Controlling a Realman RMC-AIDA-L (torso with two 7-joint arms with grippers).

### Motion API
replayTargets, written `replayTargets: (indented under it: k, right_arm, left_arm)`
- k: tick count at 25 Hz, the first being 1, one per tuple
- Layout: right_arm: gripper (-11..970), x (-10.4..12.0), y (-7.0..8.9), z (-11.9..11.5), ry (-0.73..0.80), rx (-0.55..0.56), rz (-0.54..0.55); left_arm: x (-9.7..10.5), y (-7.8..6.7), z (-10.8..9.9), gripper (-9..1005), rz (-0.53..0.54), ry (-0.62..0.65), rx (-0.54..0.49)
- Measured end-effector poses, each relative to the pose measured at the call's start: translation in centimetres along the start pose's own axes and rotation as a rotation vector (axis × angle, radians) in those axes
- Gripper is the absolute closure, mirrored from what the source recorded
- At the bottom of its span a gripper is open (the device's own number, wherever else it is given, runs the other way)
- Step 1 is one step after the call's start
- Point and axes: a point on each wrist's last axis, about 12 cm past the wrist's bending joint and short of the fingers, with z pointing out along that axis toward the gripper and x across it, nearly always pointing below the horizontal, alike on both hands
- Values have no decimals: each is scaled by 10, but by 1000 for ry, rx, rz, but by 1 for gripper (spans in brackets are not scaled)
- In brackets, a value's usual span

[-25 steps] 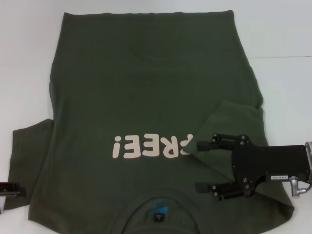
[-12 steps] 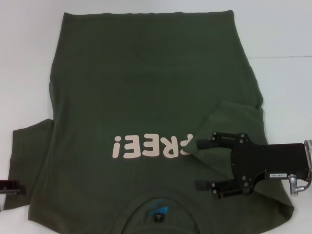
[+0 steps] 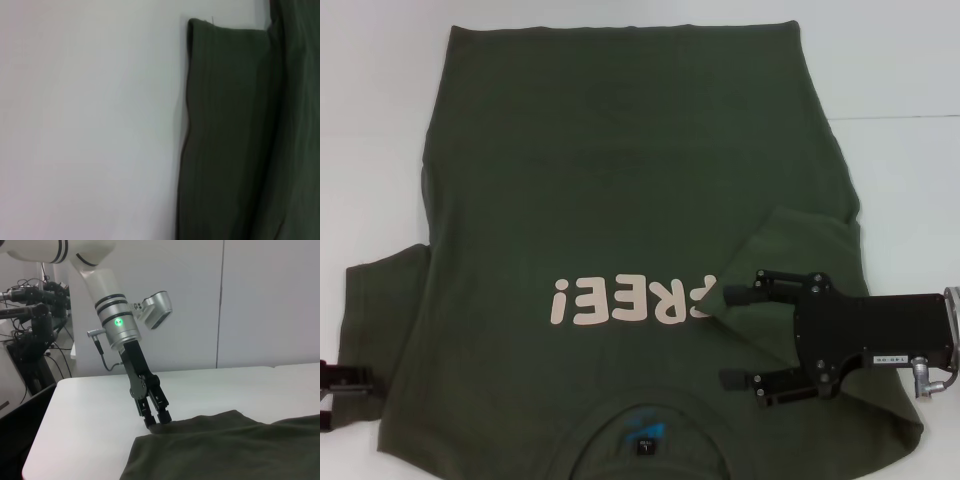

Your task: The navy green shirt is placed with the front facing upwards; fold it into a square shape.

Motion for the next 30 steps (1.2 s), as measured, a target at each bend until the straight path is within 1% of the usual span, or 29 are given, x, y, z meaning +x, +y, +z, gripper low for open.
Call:
replayTargets:
  k: [18, 21, 27, 30]
  right_arm:
    - [64, 2, 1, -1, 1, 4, 1]
    - [65, 2, 2, -2, 2, 5, 5]
    - [67, 3, 2, -2, 2, 6, 7]
    - [68, 3, 2, -2, 2, 6, 7]
  left_arm:
    - [-7, -8, 8, 110, 13, -7, 10]
    - [-8, -11, 12, 110, 39, 10, -4]
    - [-9, -18, 17, 249, 84, 35, -30]
    - [-9, -18, 16, 399, 87, 37, -36]
